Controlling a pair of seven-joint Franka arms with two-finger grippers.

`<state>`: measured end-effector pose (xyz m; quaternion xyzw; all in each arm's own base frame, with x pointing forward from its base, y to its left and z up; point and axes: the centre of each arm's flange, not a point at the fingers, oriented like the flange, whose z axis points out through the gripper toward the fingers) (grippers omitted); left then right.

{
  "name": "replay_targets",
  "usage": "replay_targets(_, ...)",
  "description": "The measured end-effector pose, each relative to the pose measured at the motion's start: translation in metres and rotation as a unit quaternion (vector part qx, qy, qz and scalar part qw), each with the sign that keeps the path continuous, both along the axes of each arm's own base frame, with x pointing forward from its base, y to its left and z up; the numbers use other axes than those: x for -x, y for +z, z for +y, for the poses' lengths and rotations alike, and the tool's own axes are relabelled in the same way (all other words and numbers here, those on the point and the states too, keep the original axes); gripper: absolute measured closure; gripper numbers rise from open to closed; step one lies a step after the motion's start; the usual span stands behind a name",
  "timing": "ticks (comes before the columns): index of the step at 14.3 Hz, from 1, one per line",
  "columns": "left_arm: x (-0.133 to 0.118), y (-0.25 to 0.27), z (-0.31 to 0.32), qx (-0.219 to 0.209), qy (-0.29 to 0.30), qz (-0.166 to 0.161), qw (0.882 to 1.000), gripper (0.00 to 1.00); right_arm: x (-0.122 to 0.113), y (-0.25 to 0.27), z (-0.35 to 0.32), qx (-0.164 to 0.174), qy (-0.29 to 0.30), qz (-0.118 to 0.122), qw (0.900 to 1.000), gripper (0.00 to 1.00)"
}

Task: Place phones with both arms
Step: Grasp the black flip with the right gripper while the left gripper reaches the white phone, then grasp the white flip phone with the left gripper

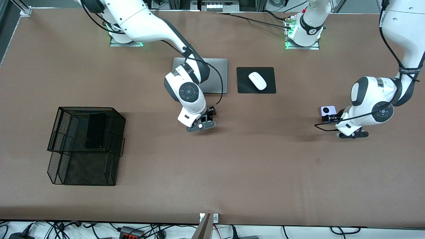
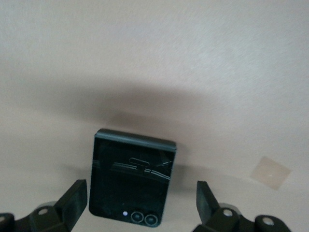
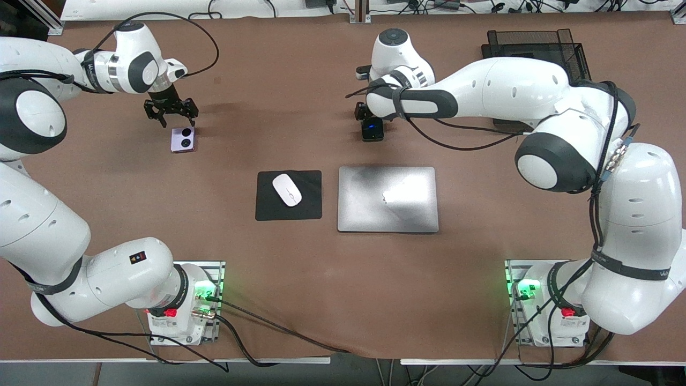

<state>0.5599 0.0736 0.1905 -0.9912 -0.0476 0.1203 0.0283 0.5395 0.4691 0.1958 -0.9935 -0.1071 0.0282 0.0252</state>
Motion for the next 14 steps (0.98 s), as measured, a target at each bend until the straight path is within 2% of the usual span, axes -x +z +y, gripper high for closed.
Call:
replay_targets(3,0.018,-0.020,0.000,0.012,0.003,-0.020,1.000,0.00,0.010,-0.011,0.009,0.006,-0.016,0.006,1.000,0.00)
replay_targets(5,0.027,-0.028,-0.002,0.015,0.002,-0.018,1.000,0.00,0.014,-0.014,0.013,0.006,-0.018,0.006,1.000,0.00)
replay_targets(9,0.031,-0.035,0.004,0.020,0.007,-0.023,1.000,0.00,0.014,-0.023,0.015,0.000,-0.022,-0.003,1.000,0.00)
replay_targets(11,0.030,-0.030,0.003,0.021,-0.006,-0.027,0.999,0.15,0.016,-0.032,0.016,0.000,-0.021,-0.003,1.000,0.00)
replay_targets(13,0.030,-0.030,0.004,0.025,-0.020,-0.027,0.999,0.15,0.016,-0.032,0.017,0.000,-0.021,-0.004,1.000,0.00)
replay_targets(14,0.029,-0.029,0.004,0.027,-0.030,-0.028,0.999,0.15,0.015,-0.031,0.016,0.000,-0.021,-0.005,1.000,0.07)
